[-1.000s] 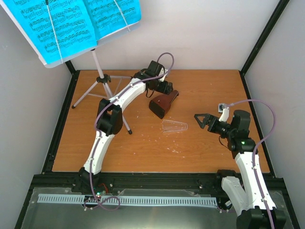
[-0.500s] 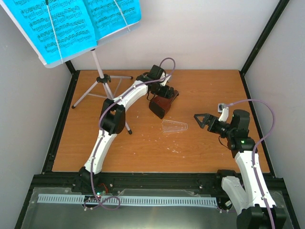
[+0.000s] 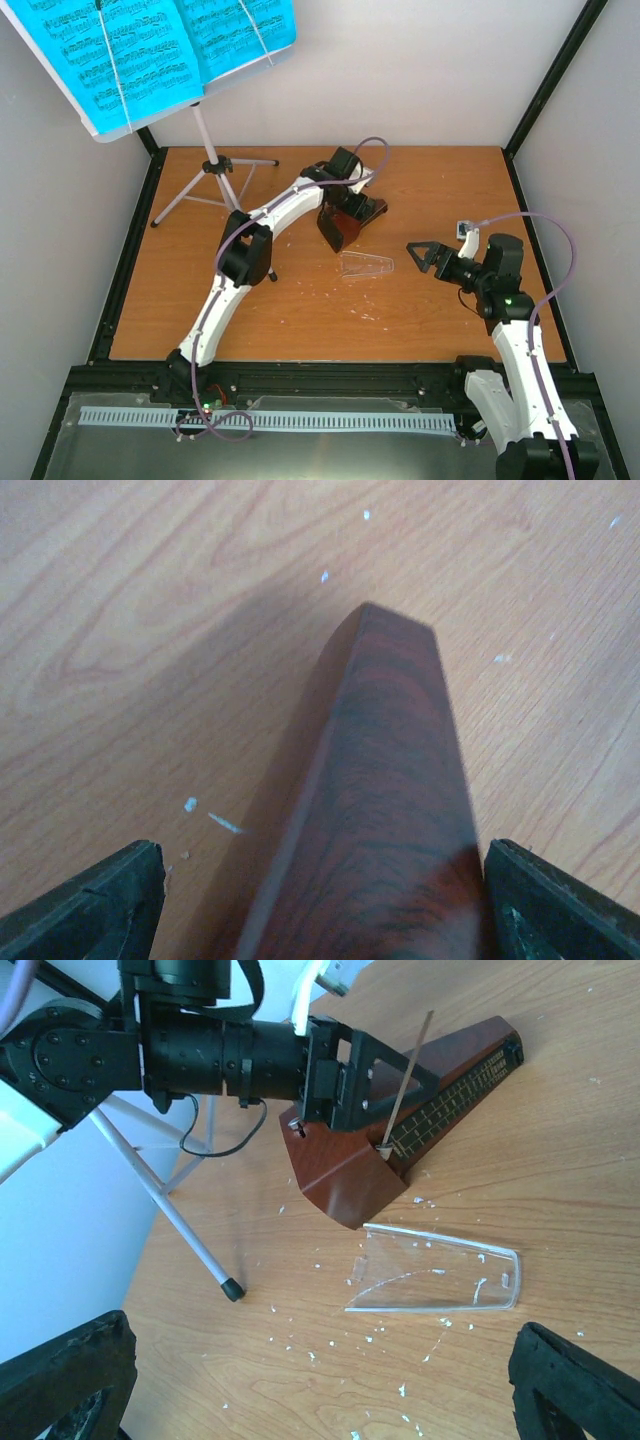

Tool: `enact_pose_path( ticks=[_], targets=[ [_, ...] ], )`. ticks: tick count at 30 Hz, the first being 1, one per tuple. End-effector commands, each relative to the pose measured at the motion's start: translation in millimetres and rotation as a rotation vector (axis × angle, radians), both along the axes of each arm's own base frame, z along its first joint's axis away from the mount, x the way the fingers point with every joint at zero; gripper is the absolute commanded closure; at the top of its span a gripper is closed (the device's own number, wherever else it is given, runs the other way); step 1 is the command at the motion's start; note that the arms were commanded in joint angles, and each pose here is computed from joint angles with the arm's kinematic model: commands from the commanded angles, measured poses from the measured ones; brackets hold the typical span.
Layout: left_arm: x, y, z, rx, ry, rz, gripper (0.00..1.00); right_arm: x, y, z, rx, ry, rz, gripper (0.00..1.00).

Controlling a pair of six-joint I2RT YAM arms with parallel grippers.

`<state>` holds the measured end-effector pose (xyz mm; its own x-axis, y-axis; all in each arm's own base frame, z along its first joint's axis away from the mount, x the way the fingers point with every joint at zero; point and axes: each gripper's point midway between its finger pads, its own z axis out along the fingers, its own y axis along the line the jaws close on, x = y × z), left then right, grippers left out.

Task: Pack up the instrument practice props

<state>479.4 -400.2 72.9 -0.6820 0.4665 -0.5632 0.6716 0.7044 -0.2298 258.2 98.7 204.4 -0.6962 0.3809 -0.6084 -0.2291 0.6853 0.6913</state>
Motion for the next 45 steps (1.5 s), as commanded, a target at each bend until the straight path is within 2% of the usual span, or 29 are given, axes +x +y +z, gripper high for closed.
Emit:
enact_pose_path(
  ticks=[1, 9, 15, 17, 23, 31, 38, 45],
  targets=[
    [-13, 7, -5, 0.079, -0.022, -0.04, 0.14, -6, 0, -2, 0.014, -0.001, -0.005, 0.0],
    [-47, 30, -1, 0.104, -0.003, -0.032, 0.24, -13, 1, -9, 0.022, 0.012, -0.012, 0.0],
    [-87, 57, 12, 0.084, 0.019, 0.009, 0.25, -17, 1, -12, 0.025, 0.017, -0.008, 0.0],
    [-103, 67, 13, 0.08, 0.036, 0.02, 0.23, -18, 1, -16, 0.025, 0.022, -0.009, 0.0],
    [-135, 87, 17, 0.089, 0.05, 0.041, 0.1, -21, 4, -30, 0.046, 0.055, 0.003, 0.0],
    [-119, 72, 34, 0.067, -0.004, -0.005, 0.03, -23, 6, -42, 0.066, 0.086, 0.012, 0.0],
    [-102, 54, 23, 0.084, -0.003, -0.058, 0.02, -25, 8, -49, 0.093, 0.112, 0.01, 0.0],
    [-110, 53, 12, 0.106, 0.022, -0.101, 0.01, -27, 9, -48, 0.093, 0.112, 0.018, 0.0]
  ],
)
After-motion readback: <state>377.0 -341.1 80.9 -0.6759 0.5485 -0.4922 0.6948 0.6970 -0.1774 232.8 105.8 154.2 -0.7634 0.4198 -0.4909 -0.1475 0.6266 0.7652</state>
